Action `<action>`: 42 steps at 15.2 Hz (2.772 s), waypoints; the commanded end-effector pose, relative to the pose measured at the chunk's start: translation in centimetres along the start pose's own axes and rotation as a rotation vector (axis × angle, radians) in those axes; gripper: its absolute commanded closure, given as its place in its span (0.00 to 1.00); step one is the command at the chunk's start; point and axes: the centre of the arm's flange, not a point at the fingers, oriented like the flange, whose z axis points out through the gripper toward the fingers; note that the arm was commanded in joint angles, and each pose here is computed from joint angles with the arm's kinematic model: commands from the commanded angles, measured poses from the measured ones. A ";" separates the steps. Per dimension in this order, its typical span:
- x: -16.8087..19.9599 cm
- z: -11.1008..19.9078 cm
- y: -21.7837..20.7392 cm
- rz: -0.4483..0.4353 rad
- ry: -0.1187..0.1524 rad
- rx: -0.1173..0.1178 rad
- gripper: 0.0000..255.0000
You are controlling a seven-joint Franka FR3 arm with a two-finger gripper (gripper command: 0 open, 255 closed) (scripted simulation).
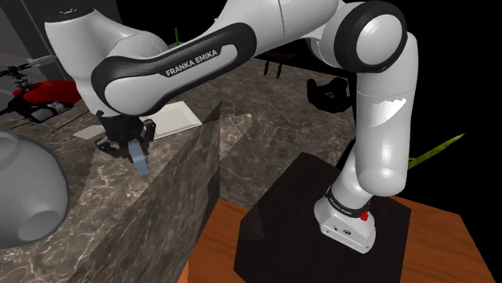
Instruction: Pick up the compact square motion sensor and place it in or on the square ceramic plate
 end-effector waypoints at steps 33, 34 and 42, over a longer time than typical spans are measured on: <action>6.6 -9.1 7.4 0.000 -0.001 -0.001 1.00; 7.5 -9.1 8.3 0.000 -0.001 -0.001 1.00; 14.6 -9.2 16.2 0.000 -0.001 -0.001 1.00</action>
